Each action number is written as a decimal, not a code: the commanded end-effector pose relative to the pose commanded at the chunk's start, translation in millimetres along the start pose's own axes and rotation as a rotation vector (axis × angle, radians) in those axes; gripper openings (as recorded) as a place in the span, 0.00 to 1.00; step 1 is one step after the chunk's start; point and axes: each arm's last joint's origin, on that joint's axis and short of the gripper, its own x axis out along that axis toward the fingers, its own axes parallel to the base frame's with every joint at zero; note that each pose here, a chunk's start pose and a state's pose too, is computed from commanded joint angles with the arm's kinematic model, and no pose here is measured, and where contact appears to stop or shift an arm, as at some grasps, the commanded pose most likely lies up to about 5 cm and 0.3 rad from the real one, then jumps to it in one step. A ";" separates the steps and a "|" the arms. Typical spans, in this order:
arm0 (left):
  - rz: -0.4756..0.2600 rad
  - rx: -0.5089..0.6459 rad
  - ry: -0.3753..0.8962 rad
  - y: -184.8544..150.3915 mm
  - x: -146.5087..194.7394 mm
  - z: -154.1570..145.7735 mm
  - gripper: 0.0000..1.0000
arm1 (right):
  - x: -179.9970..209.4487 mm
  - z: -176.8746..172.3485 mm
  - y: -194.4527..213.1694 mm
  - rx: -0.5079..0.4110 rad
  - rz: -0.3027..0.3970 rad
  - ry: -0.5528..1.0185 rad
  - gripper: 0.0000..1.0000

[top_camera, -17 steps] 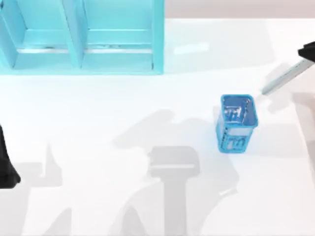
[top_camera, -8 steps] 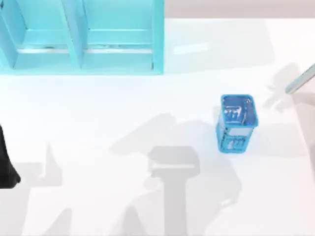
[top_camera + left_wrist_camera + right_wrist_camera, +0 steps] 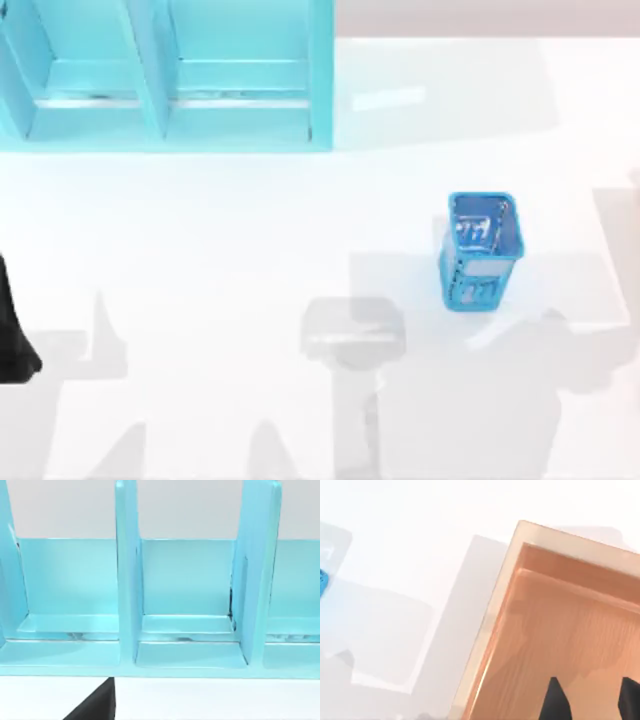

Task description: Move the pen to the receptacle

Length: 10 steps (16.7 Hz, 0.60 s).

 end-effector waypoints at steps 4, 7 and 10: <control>0.000 0.000 0.000 0.0 0.0 0.0 1.00 | -25.8 -11.1 -1.6 0.034 -0.096 0.056 0.00; 0.000 0.000 0.000 0.0 0.0 0.0 1.00 | -23.2 -11.1 -1.7 0.035 -0.089 0.059 0.00; 0.000 0.000 0.000 0.0 0.0 0.0 1.00 | -12.5 -14.4 -1.3 0.027 -0.082 0.061 0.00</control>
